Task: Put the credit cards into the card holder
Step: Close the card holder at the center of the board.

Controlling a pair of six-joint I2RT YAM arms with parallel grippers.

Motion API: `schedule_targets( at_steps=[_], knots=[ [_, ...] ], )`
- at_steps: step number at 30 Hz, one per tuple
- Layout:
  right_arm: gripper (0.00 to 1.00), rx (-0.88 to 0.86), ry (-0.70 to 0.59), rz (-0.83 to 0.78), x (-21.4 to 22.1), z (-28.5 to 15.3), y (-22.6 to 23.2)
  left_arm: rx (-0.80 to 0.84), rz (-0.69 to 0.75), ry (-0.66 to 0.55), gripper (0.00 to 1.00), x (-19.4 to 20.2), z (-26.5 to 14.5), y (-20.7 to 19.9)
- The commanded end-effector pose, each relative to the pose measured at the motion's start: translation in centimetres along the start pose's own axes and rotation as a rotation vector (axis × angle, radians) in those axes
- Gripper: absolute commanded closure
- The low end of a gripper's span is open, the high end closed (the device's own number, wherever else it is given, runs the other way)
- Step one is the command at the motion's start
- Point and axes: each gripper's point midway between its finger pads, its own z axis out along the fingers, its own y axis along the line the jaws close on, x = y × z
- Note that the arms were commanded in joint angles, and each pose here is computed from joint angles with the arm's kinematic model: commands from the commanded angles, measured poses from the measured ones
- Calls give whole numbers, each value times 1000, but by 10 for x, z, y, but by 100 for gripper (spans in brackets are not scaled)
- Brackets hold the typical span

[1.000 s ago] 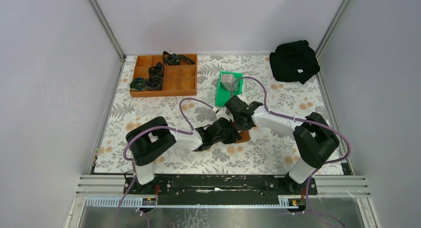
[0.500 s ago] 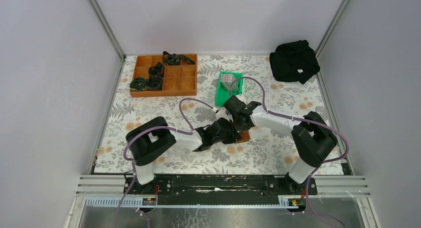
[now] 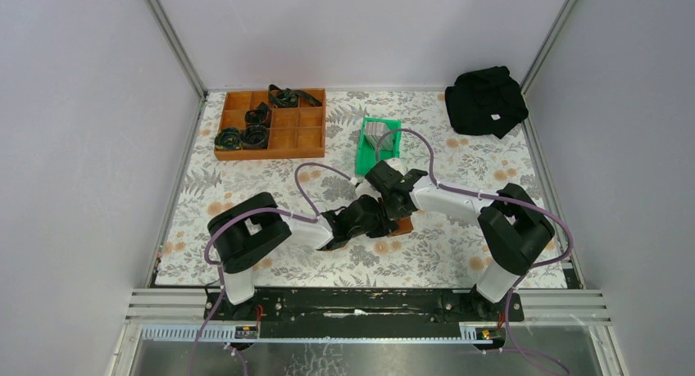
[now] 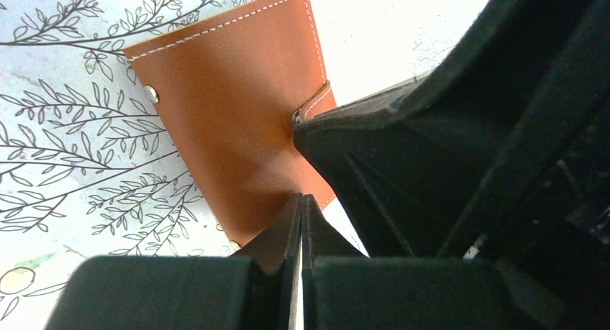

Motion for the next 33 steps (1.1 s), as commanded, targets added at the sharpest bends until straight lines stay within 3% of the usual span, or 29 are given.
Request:
schedule_targets(
  at_steps=[1, 19, 24, 33],
  knots=[
    [93, -52, 38, 21, 15, 12, 19, -347, 51, 141, 100, 46, -16, 113],
    [80, -41, -42, 32, -20, -10, 20, -349, 47, 137, 100, 46, -16, 114],
    [81, -37, -42, 34, -20, -11, 18, -351, 47, 140, 100, 47, -17, 115],
    [92, -25, -62, 42, -26, -13, 17, -350, 54, 143, 100, 47, -18, 116]
  ],
)
